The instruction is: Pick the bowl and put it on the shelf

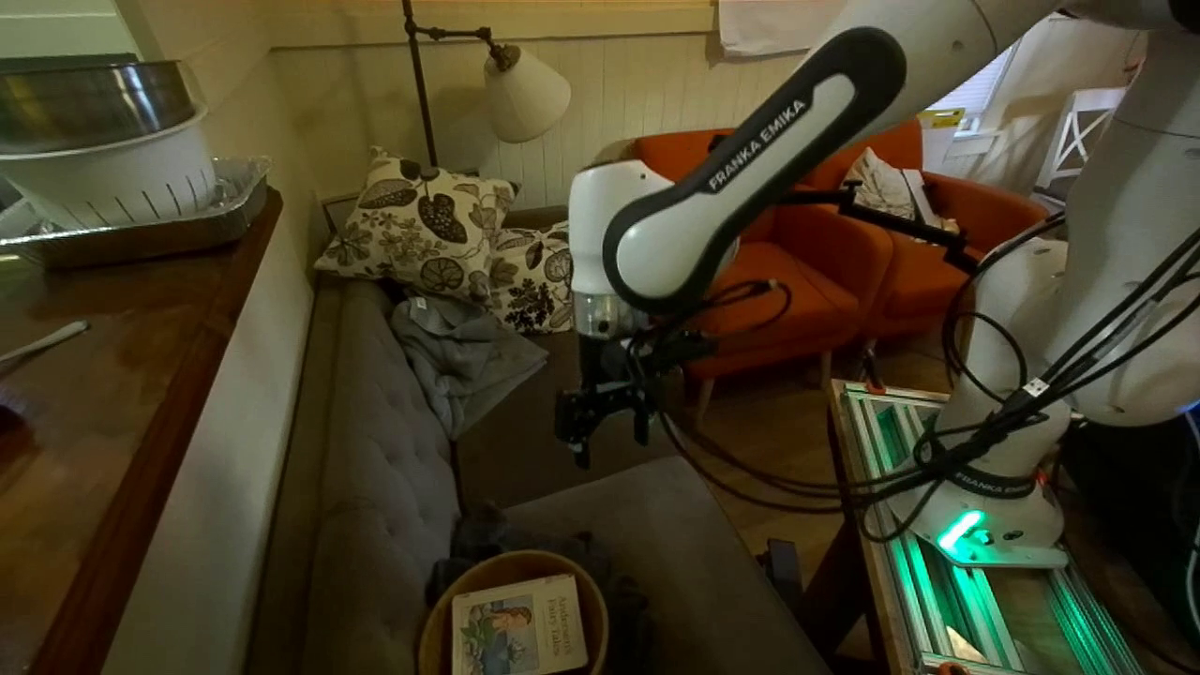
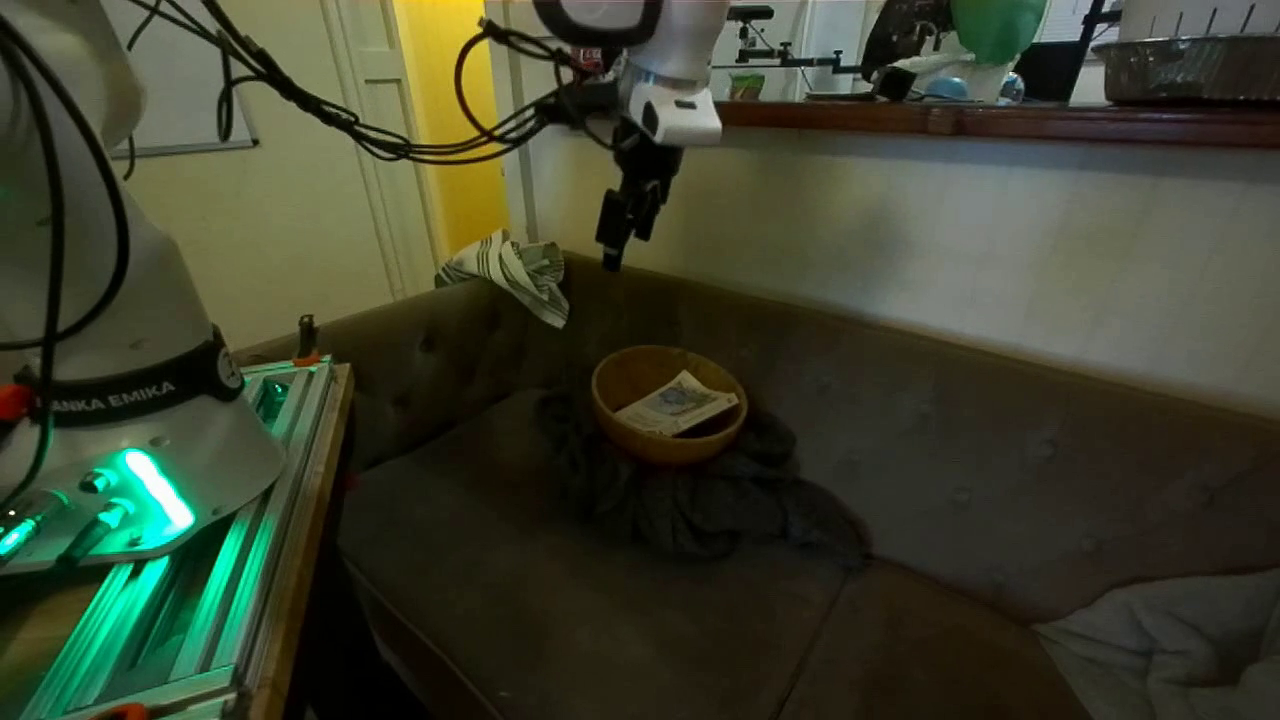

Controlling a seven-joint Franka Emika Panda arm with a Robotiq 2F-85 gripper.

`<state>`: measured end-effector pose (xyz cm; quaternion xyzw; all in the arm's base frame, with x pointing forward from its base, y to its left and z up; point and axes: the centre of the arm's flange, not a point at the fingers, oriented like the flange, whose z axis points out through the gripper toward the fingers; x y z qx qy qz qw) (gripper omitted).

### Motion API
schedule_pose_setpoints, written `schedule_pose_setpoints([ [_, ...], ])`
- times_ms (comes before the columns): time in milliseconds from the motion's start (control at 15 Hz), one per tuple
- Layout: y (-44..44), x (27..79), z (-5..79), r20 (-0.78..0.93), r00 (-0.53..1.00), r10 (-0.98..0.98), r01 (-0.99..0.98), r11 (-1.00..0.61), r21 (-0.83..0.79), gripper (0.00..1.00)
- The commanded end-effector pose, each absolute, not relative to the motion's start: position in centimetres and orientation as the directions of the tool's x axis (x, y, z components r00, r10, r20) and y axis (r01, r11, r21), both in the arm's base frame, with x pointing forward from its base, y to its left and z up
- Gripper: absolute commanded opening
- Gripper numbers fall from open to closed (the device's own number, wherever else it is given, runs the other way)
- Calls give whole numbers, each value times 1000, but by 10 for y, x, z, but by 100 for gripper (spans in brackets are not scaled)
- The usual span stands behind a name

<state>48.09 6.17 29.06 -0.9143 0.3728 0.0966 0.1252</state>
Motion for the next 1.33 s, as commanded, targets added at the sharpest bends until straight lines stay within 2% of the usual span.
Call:
schedule_pose_setpoints([
  [0,90,467,231,-305,584,-752,-810,-561,-169,100],
  [400,86,495,142,-409,457,-790,-884,-455,-108,100],
  [733,93,533,76,-443,439,-782,-881,-472,-38,100],
  [1000,109,532,26,-458,431,-778,-861,-507,51,100],
  [1067,109,530,28,-490,457,-742,-839,-543,40,100],
  [1133,103,514,37,-465,440,-768,-860,-510,28,100],
  [1267,108,515,27,-482,443,-756,-851,-524,39,100],
])
